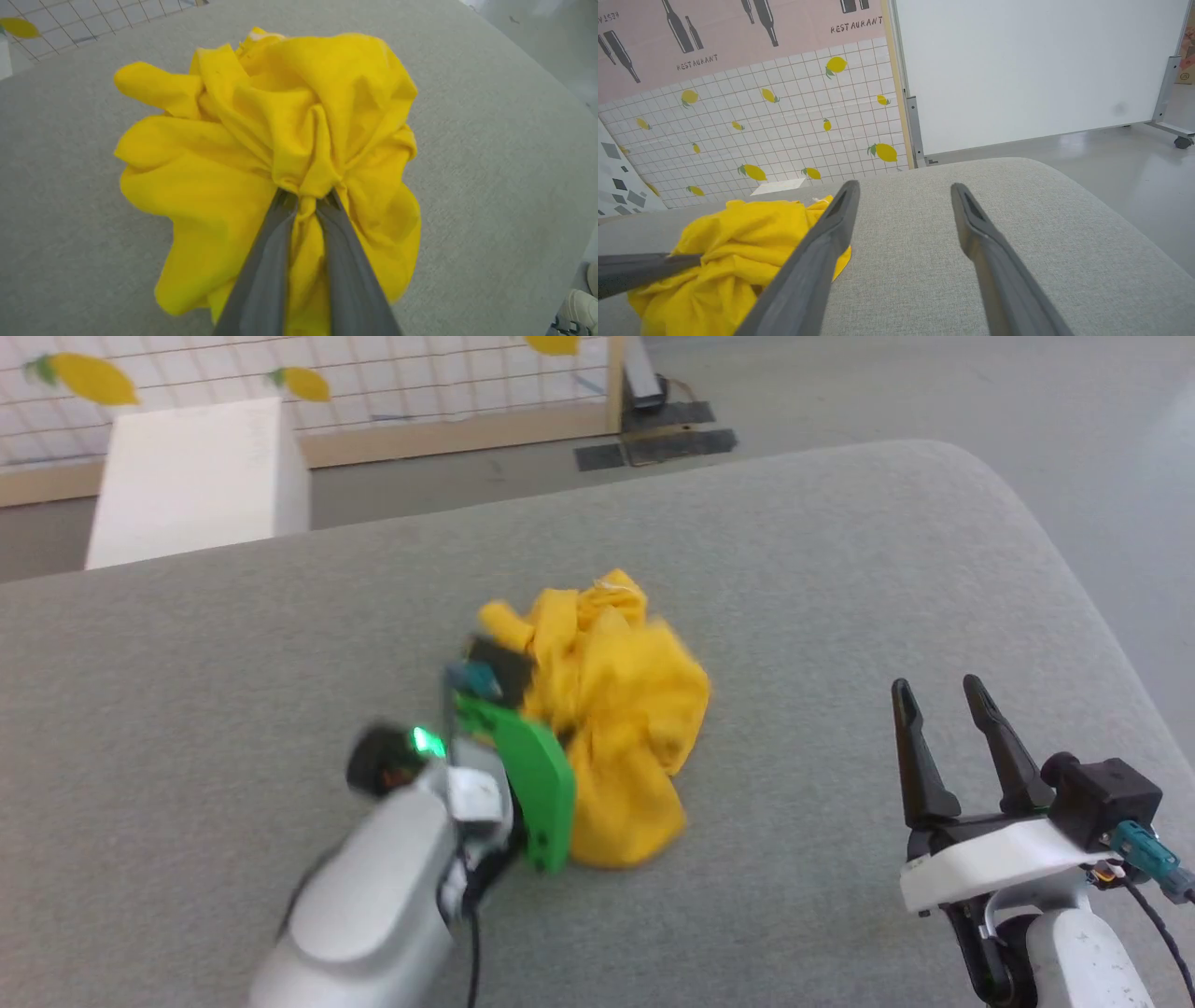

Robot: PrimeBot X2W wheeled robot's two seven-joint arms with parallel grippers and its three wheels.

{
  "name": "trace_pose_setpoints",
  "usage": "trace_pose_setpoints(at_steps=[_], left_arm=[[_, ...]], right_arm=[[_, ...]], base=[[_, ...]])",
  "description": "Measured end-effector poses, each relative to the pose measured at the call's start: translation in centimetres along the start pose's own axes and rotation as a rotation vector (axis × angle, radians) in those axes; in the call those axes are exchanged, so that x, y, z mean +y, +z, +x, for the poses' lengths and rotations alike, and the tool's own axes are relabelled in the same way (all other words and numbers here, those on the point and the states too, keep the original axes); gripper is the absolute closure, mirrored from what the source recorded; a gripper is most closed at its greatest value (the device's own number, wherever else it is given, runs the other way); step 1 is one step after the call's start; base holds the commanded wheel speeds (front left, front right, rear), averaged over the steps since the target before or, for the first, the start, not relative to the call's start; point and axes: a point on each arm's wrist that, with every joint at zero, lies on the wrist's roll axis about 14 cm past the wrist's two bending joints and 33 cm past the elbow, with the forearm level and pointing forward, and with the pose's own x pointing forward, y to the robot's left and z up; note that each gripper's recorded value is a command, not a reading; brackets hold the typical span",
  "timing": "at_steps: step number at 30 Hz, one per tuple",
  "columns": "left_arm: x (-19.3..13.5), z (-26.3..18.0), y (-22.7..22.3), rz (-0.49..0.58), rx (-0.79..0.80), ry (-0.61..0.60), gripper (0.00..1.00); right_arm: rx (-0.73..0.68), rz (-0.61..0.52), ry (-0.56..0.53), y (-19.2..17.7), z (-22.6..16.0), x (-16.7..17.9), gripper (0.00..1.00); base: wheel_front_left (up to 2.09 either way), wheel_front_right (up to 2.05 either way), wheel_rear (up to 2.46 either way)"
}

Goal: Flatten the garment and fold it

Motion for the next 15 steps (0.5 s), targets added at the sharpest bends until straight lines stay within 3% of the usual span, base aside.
trace_pose_setpoints(at_steps=[4,7,8,9,13,15], left_arm=[[-1.6,0.5,-6.0,-0.026,0.244,-0.058,1.0],[-1.8,0.5,-7.4,-0.052,0.323,-0.065,1.0],[-1.7,0.5,-7.4,-0.055,0.325,-0.058,0.58],[-1.6,0.5,-7.2,-0.057,0.321,-0.05,0.0],[-0.6,0.4,-4.3,-0.09,0.148,0.005,0.0],[0.6,-0.1,-1.1,-0.108,-0.032,0.051,0.0]], right_arm=[[0.011,-0.005,-0.021,-0.2,-0.4,-0.7,0.0],[0.018,-0.006,-0.022,-0.4,-0.5,-0.7,0.0],[0.02,-0.005,-0.02,-0.5,-0.5,-0.6,0.0],[0.02,-0.004,-0.017,-0.5,-0.4,-0.5,0.0],[0.02,0.004,-0.001,-0.5,-0.3,0.1,0.0],[0.02,0.007,0.007,-0.6,-0.2,0.3,0.0]], base=[[0.0,0.0,0.0],[0.0,0.0,0.0],[0.0,0.0,0.0],[0.0,0.0,0.0],[0.0,0.0,0.0],[0.0,0.0,0.0]])
